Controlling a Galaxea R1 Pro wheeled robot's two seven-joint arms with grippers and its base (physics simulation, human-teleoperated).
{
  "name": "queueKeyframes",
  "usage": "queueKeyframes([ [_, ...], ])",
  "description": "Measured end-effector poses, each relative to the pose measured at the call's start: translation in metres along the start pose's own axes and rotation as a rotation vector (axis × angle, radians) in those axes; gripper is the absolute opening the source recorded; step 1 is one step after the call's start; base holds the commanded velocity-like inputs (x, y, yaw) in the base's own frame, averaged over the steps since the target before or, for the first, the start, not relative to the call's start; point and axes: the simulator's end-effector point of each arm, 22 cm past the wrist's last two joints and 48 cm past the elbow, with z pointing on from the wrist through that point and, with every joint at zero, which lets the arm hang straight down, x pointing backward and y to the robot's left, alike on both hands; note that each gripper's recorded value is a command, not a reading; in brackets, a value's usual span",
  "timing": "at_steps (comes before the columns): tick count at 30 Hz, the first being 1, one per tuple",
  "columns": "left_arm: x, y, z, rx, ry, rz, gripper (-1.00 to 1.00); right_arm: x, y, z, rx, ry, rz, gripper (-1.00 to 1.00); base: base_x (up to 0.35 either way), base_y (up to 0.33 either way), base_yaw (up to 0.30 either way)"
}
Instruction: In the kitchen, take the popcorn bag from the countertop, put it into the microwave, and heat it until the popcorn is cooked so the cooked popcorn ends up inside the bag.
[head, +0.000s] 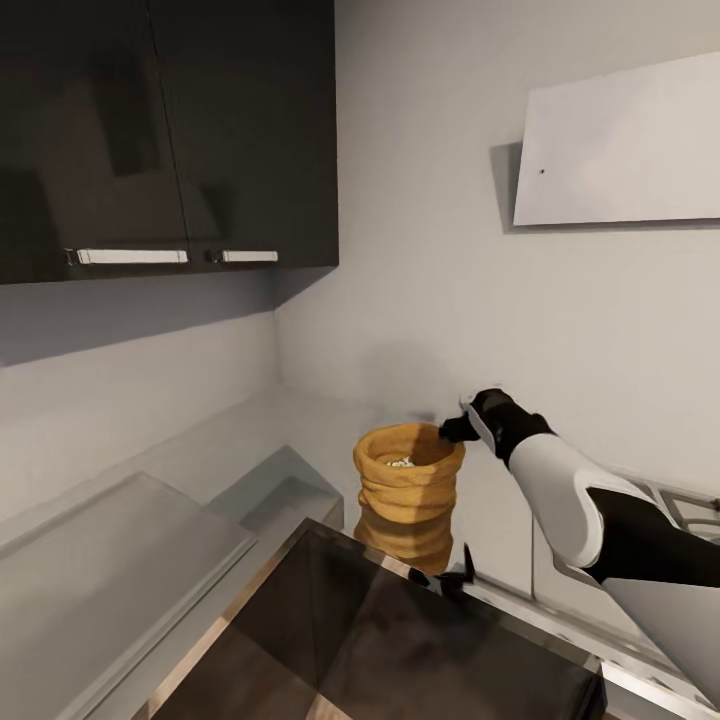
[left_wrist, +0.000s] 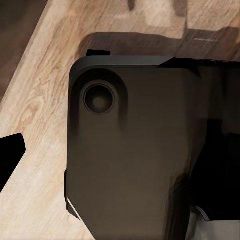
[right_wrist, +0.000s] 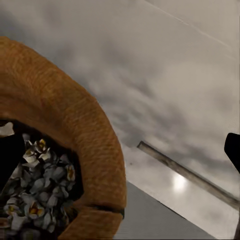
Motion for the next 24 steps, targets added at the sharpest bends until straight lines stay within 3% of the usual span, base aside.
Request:
queueKeyframes([
  [9,0.000,0.000,0.000,0.000,0.001,0.000,1.00,0.001,-0.006,0.002,0.006,-0.007,0.001,1.00,0.145,0.000,0.000],
  [24,0.000,0.000,0.000,0.000,0.000,0.000,1.00,0.025,0.007,0.013,-0.019,0.033,-0.017,1.00,0.003,0.000,0.000],
])
